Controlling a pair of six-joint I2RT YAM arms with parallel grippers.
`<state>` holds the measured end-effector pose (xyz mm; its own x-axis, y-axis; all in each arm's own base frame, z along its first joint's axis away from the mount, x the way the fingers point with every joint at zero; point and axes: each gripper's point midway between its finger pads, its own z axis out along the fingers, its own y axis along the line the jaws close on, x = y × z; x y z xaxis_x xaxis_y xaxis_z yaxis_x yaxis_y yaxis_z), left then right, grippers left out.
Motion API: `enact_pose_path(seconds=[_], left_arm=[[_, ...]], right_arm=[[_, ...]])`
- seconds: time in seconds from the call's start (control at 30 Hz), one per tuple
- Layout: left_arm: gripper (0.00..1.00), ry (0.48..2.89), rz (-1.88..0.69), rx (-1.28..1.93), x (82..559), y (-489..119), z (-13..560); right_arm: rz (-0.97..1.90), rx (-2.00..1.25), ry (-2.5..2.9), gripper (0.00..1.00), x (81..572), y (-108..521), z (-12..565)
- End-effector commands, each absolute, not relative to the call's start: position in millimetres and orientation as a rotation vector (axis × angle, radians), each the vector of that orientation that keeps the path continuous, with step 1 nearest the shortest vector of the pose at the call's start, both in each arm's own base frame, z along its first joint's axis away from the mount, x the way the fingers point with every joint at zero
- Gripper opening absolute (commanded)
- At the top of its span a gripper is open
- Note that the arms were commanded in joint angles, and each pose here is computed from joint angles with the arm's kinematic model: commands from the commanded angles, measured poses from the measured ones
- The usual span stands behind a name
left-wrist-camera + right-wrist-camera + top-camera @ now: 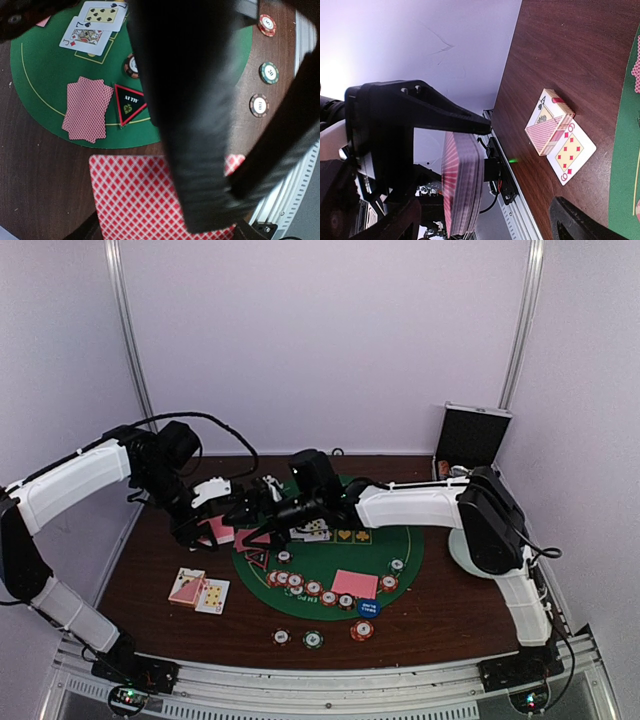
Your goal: Distribute texas hold em gaming equipment
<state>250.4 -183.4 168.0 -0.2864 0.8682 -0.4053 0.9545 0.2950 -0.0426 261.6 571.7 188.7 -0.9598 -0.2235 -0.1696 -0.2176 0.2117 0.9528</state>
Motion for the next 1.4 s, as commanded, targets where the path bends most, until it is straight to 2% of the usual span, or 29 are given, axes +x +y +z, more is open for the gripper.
enact_pose_path(seconds=[0.0,0.33,0.8,1.0,1.37], left_arm=[[0.0,2.198,-0.399,1.653,257.9,-194.2,180.7],[0.0,2.199,-0.404,1.665,255.2,-195.7,178.0],[0.0,2.181,-0.376,1.669,253.6,-192.2,180.4],[0.0,2.177,-0.369,1.668,253.8,-191.7,181.1],[0.0,2.192,-0.357,1.668,254.0,-189.7,176.2]], right_arm=[[-1.972,0.457,-2.382,0.93,258.6,589.2,194.8],[-1.987,0.404,-2.333,0.93,260.0,610.6,188.7],[-1.848,0.25,-2.44,0.83,279.6,583.9,149.0],[-1.858,0.25,-2.446,0.79,282.6,574.2,154.4],[-1.959,0.318,-2.406,0.74,274.7,562.7,203.0]])
